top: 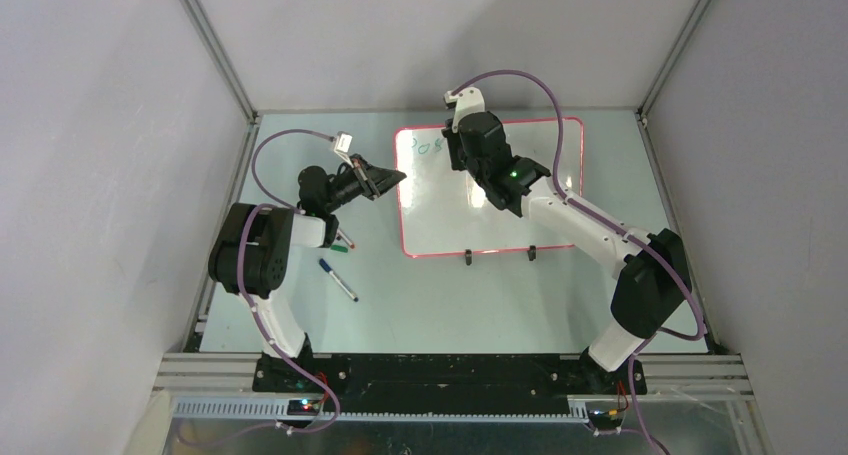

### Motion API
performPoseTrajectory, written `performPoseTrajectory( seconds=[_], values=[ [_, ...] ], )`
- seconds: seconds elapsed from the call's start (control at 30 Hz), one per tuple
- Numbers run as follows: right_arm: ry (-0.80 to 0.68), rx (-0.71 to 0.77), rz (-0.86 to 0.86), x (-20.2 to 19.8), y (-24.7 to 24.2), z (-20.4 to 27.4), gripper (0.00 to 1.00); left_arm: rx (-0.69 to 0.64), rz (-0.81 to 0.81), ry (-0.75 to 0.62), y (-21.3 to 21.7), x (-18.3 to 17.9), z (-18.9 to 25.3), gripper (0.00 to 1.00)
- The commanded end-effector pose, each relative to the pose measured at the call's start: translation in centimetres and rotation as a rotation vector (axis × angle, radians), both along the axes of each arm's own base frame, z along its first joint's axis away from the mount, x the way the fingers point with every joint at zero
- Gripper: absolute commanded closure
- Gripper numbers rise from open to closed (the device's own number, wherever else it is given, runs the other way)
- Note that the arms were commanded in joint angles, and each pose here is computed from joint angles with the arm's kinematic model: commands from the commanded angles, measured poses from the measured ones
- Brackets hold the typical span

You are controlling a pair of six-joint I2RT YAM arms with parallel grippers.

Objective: Write a sentence on the whiteboard

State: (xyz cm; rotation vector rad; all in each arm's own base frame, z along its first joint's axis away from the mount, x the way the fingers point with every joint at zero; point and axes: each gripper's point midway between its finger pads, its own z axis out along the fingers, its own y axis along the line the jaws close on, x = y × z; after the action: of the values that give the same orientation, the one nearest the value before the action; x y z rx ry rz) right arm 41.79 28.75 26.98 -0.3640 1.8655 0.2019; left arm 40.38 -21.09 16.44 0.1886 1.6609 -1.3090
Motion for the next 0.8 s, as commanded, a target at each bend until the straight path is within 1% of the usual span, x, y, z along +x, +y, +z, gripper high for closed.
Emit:
performPoseTrajectory(
  seconds=[0.0,0.53,0.77],
  values=[
    [-0.063,0.051,-0.016,0.4,0.3,2.7,1.00,0.052,0.020,-0.069,-0.4,0.5,0.5,0.98],
    [-0.020,0.023,-0.003,0.7,0.8,1.6,1.00,0.056,0.019,-0.074,-0.4,0.4,0.5,0.98],
    [-0.022,0.015,-0.040,0.8,0.0,1.8,1.00,0.057,0.020,-0.072,-0.4,0.5,0.4,0.98]
  ],
)
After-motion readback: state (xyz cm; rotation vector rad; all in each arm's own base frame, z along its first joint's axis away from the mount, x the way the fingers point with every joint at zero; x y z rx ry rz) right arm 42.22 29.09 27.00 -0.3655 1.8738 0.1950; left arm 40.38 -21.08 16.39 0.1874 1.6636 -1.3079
